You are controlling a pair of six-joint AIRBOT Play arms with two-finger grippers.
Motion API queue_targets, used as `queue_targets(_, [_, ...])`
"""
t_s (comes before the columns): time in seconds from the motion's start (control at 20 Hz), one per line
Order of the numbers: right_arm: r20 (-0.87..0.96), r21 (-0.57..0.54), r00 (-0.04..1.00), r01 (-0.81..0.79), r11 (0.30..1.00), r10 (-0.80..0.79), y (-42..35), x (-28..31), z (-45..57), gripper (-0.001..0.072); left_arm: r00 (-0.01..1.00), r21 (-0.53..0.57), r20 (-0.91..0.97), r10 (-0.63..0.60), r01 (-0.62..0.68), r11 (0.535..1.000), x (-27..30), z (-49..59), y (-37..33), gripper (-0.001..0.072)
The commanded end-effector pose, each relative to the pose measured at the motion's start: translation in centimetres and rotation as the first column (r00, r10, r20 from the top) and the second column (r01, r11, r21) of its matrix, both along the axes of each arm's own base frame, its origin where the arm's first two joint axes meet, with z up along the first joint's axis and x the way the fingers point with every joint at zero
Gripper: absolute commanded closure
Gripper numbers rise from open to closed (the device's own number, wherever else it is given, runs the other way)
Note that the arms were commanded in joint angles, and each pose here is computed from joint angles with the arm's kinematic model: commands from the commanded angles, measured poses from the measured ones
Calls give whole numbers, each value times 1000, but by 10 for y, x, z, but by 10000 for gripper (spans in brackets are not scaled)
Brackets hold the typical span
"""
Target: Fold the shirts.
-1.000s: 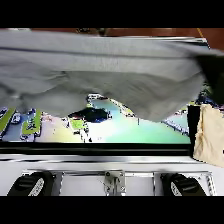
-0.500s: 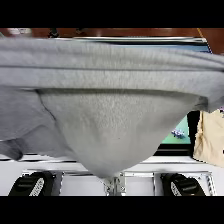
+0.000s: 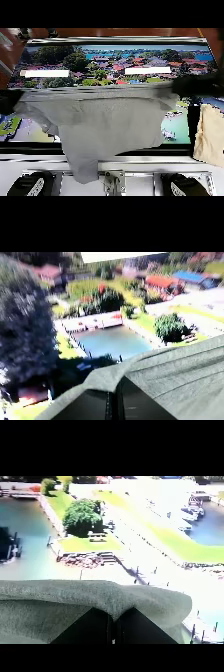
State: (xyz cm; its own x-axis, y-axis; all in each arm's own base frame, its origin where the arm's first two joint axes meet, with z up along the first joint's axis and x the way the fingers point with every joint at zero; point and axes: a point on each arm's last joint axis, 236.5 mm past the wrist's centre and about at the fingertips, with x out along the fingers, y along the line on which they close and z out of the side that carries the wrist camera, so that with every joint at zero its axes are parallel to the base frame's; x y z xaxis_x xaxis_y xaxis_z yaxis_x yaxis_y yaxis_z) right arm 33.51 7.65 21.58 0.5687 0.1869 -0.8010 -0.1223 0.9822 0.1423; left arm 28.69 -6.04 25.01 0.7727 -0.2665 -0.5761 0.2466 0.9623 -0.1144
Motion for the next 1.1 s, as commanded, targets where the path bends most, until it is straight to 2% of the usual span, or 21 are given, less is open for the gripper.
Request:
queue_targets(0.0, [-118, -28, 992, 34, 999, -37, 7, 78, -85, 648, 990, -49, -139, 28, -35, 998, 62, -74, 0, 664])
queue_targets(0.15, [-113, -12, 991, 69, 998, -70, 14, 134, -142, 647, 980, -224, -193, 35, -79, 971, 122, -113, -20, 664])
queue_targets(0.3, [-70, 33, 989, 132, 991, -129, 19, 171, -172, 647, 963, -388, -255, 84, -181, 904, 172, -156, -31, 663])
queue_targets(0.4, [-66, 66, 982, 180, 981, -176, 20, 185, -188, 647, 937, -422, -336, 90, -236, 875, 184, -193, -35, 664])
queue_targets(0.55, [-153, 93, 969, 208, 974, -192, 29, 184, -223, 645, 866, -407, -498, 42, -277, 870, 173, -251, -45, 663])
queue_targets(0.6, [-176, 115, 965, 215, 970, -193, 34, 182, -229, 538, 837, -407, -546, 26, -293, 865, 166, -262, -49, 647])
queue_targets(0.65, [-180, 126, 964, 218, 968, -194, 36, 183, -230, 240, 818, -405, -575, 6, -290, 867, 160, -268, -50, 475])
queue_targets(0.7, [-180, 125, 966, 210, 970, -186, 36, 181, -227, 131, 801, -407, -598, -14, -288, 867, 152, -267, -49, 82])
queue_targets(0.75, [-178, 91, 972, 173, 981, -155, 30, 175, -221, 131, 780, -412, -624, -34, -292, 863, 145, -264, -43, 10])
queue_targets(0.8, [-199, 18, 972, 129, 991, -123, 14, 163, -218, 131, 750, -419, -658, -62, -297, 858, 135, -260, -33, 10])
queue_targets(0.9, [-330, -199, 931, 93, 976, -156, -49, 117, -214, 132, 663, -406, -741, -105, -318, 857, 100, -252, 2, 11])
queue_targets(0.95, [-416, -277, 890, 71, 958, -187, -82, 89, -211, 164, 615, -374, -781, -105, -327, 868, 78, -252, 23, 12])
queue_targets(1.05, [-577, -267, 784, 86, 960, -230, -122, 38, -207, 164, 526, -275, -849, -57, -346, 897, 28, -256, 63, 14])
